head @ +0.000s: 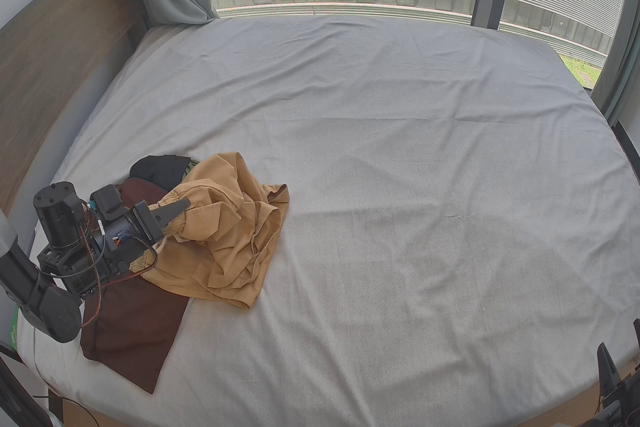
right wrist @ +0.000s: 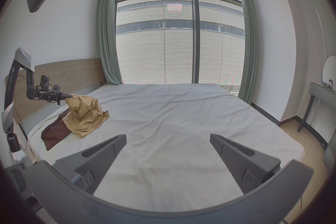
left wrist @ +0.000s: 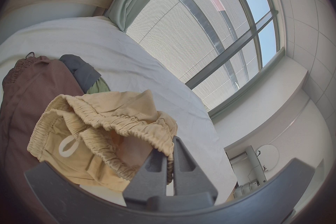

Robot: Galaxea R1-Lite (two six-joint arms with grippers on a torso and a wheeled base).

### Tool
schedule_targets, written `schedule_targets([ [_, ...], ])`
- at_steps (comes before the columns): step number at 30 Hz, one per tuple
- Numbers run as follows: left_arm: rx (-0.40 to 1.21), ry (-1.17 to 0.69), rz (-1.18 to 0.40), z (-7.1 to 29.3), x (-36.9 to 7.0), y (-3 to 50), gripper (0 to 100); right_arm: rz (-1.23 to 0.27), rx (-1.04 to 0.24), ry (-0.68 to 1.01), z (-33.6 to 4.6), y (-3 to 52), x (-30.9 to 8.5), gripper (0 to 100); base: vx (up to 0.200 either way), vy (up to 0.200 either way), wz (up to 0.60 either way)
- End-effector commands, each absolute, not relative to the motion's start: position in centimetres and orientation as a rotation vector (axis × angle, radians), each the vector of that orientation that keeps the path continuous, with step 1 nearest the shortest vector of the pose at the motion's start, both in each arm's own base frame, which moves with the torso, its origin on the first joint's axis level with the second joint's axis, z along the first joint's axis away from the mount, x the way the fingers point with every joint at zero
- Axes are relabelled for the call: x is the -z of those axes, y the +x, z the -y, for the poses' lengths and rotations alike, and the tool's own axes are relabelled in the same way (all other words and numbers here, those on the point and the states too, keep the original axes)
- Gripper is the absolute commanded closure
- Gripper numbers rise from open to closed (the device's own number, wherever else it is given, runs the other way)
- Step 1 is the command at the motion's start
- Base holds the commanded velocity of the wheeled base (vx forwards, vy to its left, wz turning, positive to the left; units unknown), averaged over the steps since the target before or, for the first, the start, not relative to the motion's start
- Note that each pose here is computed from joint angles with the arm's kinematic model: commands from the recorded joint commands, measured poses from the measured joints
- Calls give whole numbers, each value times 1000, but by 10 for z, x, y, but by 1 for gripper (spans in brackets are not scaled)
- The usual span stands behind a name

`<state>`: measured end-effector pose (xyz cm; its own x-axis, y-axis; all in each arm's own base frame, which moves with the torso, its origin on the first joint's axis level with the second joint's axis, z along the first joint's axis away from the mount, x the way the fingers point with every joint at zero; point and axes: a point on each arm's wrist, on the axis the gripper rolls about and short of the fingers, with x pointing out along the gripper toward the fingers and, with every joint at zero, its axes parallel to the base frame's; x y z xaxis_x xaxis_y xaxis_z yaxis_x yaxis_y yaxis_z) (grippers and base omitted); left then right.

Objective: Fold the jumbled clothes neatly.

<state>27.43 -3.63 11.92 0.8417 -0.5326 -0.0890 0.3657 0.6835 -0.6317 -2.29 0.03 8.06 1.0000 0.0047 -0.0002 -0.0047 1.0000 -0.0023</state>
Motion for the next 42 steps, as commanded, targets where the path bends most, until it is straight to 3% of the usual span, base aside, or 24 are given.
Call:
schedule_targets([
  [1,540,-645,-246,45,-129,270,100,0,-5,-3,0,-23,-76,0,0,0,0],
  [29,394,-884,-48,133,-155,254,100,0,-5,-3,0,-23,-76,0,0,0,0],
  [42,519,-918,-90,162,-168,231,100,-2,-6,-3,0,-23,-75,0,0,0,0],
])
